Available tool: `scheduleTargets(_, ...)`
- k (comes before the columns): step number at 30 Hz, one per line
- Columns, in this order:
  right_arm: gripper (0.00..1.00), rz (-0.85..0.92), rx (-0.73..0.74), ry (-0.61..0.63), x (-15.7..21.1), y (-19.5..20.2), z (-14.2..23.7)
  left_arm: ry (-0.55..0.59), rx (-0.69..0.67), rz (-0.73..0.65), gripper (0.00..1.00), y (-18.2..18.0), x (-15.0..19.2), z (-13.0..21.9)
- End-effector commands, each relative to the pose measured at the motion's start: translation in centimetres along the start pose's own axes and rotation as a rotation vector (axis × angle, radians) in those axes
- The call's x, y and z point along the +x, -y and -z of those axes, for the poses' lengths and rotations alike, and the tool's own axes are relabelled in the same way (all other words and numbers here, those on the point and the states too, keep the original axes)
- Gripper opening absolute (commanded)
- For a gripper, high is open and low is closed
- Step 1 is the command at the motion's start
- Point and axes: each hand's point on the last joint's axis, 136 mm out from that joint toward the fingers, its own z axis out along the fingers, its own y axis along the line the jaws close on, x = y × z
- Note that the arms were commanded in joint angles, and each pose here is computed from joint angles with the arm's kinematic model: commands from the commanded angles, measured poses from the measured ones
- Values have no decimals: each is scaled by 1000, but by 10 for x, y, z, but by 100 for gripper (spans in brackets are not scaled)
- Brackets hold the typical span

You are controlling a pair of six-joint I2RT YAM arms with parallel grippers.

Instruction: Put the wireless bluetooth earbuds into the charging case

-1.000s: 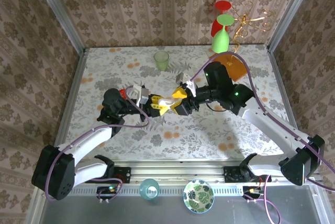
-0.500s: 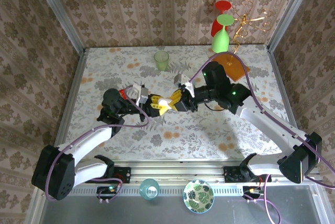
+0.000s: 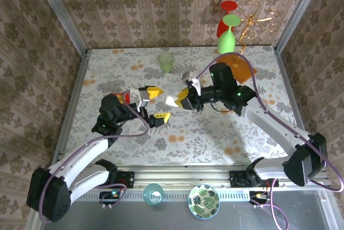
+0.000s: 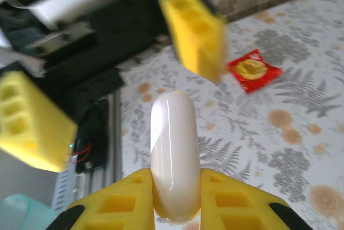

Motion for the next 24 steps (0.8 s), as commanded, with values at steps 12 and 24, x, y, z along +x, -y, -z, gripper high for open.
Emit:
scheduleTargets(12, 21, -772, 376, 58, 98, 152, -8, -363, -258, -205, 100, -28, 98, -7)
scheduleTargets(24, 24, -1043, 463, -39, 177, 202, -23, -378, -263, -196, 100, -30, 105, -13)
